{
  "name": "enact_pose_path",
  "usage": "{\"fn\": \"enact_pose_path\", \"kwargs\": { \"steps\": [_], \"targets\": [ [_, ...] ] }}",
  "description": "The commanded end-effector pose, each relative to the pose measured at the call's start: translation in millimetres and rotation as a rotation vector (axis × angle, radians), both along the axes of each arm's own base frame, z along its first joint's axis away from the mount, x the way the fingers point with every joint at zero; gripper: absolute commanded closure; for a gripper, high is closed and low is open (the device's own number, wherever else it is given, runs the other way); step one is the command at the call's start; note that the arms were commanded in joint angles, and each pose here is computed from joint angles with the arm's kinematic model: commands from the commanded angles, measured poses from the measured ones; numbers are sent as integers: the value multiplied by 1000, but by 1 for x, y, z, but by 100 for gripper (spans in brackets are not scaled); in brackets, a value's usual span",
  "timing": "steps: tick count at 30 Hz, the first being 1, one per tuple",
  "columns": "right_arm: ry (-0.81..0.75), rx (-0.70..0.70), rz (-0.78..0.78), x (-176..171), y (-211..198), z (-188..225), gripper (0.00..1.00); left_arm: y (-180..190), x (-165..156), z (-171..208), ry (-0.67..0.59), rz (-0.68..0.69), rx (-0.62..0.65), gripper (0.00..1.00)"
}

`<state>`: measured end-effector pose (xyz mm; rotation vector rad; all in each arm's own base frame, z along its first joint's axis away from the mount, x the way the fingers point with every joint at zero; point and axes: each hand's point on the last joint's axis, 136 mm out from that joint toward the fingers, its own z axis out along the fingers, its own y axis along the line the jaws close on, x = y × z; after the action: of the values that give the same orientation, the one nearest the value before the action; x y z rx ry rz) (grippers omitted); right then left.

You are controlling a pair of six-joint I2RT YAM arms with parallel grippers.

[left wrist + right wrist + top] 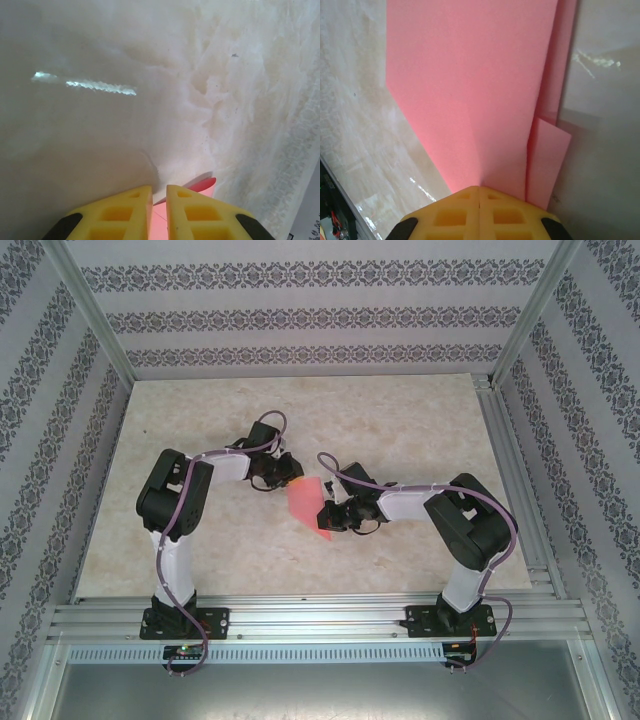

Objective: Fold a paper plane with a square sheet of paper (pick it up from the middle)
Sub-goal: Fourth fold the wing at the center of the table.

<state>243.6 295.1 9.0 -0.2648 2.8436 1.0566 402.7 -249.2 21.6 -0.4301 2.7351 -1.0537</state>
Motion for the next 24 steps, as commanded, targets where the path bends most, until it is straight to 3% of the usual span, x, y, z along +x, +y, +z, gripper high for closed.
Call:
{"fn": "enact_pose_path", "kwargs": {
  "steps": [1,7,12,19,24],
  "targets": [
    [138,-276,-47,-30,-56,-59,100,44,30,-16,-44,87,102,81],
    [130,-230,-49,-25,-48,-52,100,27,43,44,-133,38,-31,75],
    [113,-196,-49,-18,-40,-44,100,8,17,84,-169,7,-105,73],
    [107,-177,-53,-13,-36,-39,100,-46,-41,64,-76,-74,-199,79],
    [106,-184,-56,-12,-37,-37,100,-52,-63,33,-2,-49,-185,84]
  ]
}}
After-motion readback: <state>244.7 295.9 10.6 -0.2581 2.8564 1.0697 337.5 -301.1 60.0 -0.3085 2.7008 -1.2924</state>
